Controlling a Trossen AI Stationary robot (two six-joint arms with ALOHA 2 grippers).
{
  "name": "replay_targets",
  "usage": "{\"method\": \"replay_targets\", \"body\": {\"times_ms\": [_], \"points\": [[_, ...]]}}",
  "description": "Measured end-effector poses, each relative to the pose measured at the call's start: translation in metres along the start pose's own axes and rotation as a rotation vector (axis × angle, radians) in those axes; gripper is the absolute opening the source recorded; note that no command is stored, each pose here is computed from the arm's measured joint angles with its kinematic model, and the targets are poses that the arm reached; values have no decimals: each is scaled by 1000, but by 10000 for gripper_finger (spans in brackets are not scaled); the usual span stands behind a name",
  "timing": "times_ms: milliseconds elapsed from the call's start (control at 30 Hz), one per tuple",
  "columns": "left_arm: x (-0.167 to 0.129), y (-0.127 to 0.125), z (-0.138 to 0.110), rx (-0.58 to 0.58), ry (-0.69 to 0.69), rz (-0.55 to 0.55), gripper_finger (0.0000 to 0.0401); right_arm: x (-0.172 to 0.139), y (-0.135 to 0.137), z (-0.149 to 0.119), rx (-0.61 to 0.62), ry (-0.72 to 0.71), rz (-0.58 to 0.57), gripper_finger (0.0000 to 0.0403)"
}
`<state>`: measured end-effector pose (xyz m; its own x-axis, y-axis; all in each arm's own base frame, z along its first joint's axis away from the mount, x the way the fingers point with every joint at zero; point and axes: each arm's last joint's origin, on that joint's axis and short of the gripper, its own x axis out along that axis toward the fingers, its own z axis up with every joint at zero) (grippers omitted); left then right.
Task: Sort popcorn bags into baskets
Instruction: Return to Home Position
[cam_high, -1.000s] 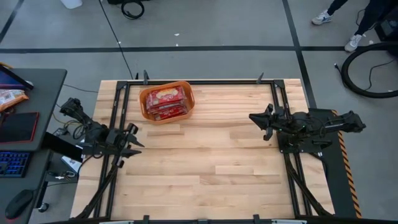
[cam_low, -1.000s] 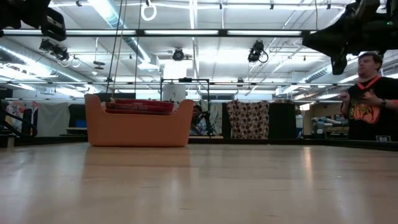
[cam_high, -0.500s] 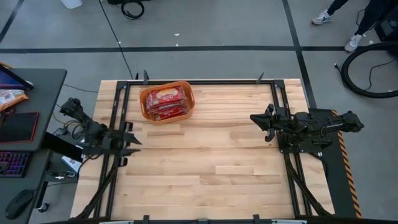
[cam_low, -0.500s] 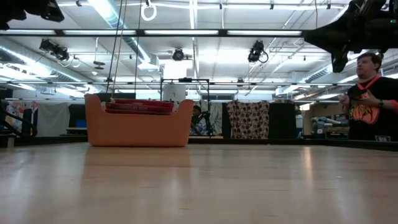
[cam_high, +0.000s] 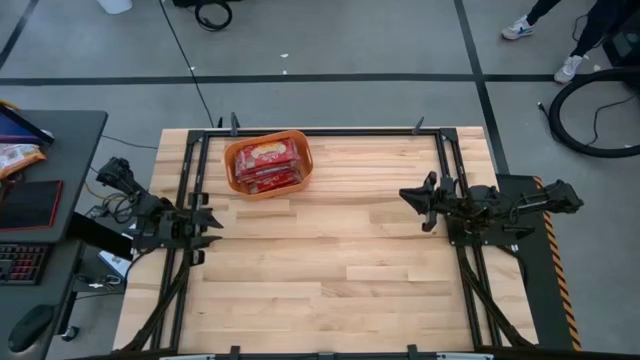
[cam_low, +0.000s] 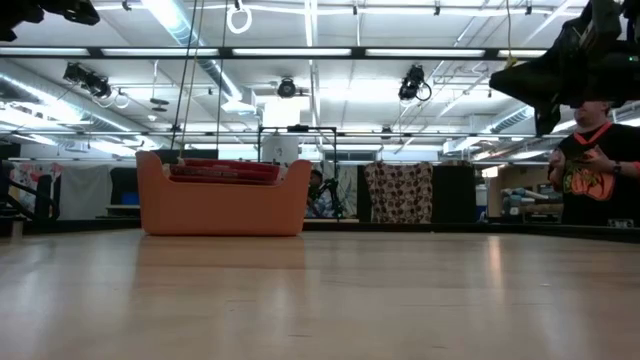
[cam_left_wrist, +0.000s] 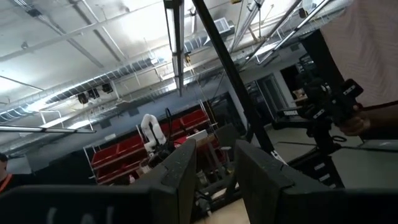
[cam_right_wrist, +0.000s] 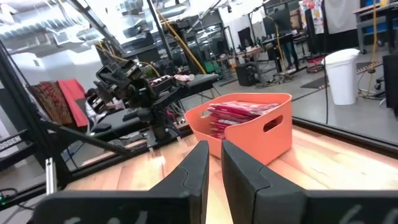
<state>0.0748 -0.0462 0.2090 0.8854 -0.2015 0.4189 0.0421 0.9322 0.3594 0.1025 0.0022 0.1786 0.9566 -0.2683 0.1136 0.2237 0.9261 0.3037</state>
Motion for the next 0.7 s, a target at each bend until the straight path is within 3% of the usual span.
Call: {"method": "replay_targets", "body": {"times_ms": [700], "points": [[0, 1, 1, -88, -7, 5, 117, 0, 0, 1, 0, -10, -12, 48]]}}
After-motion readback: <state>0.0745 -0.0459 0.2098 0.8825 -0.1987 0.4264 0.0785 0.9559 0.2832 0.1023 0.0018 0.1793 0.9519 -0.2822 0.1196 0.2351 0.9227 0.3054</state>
